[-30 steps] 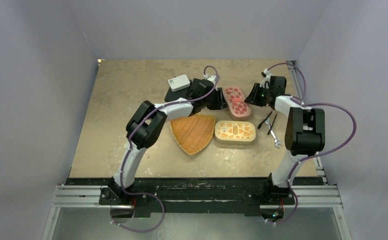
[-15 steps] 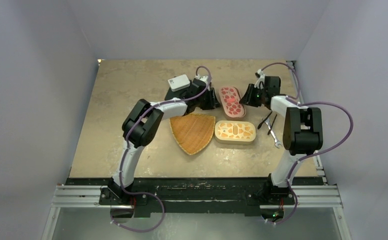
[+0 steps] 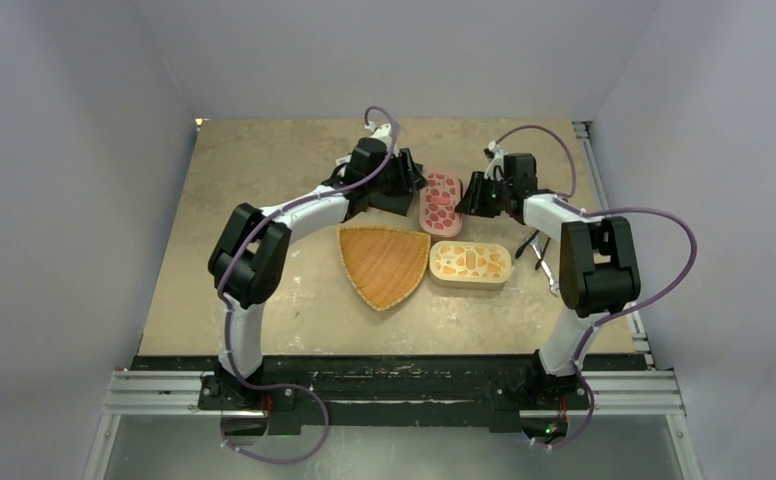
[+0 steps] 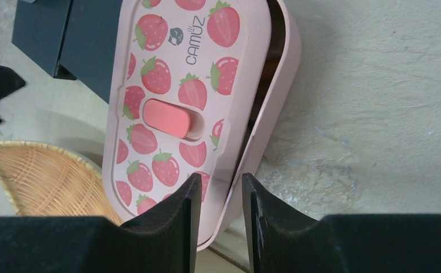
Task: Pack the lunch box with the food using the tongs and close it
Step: Close the cover of the packing box.
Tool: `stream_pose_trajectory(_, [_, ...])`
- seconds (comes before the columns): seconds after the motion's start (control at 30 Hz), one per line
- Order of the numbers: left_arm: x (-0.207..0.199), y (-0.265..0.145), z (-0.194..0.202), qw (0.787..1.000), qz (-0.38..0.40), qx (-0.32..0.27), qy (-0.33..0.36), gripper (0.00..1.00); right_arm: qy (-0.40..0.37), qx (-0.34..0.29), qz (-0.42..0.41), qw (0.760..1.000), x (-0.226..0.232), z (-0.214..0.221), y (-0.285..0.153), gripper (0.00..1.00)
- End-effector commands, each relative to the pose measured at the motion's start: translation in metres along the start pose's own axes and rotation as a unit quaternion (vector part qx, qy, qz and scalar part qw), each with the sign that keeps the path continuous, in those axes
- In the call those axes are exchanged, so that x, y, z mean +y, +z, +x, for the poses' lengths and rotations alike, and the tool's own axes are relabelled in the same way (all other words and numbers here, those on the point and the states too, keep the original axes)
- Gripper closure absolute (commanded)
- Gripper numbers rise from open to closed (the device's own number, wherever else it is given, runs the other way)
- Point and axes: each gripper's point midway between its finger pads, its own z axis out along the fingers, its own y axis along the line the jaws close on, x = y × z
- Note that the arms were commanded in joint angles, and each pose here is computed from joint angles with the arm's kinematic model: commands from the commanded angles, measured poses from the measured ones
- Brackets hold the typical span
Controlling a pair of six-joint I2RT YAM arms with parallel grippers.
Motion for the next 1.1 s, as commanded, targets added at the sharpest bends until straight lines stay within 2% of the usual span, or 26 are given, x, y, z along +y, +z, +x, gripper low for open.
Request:
stream_pose_trajectory(0.0, [-0.001,0.000,0.000,0.999,-0.002,0.007,0.031,0.55,-0.003,-0.050,-0.003,0.999,0.014,-0.028,-0.024,0.63])
stream_pose_trajectory(0.3, [0.016,0.025,0.022,0.997,-0.011,0.046,0.056,0.57,-0.011,-0.077,0.010,0.997,0.022,-0.043,-0.047,0.53])
stream_pose_trajectory(0.63, [0.027,0.042,0.036,0.995,-0.009,0.069,0.071,0.71,-0.010,-0.078,0.018,0.997,0.020,-0.040,-0.053,0.52])
stream_pose_trajectory(1.07, [0.028,0.059,0.045,0.991,0.012,0.091,0.095,0.80,0.012,-0.065,0.038,0.997,-0.001,-0.021,-0.029,0.53])
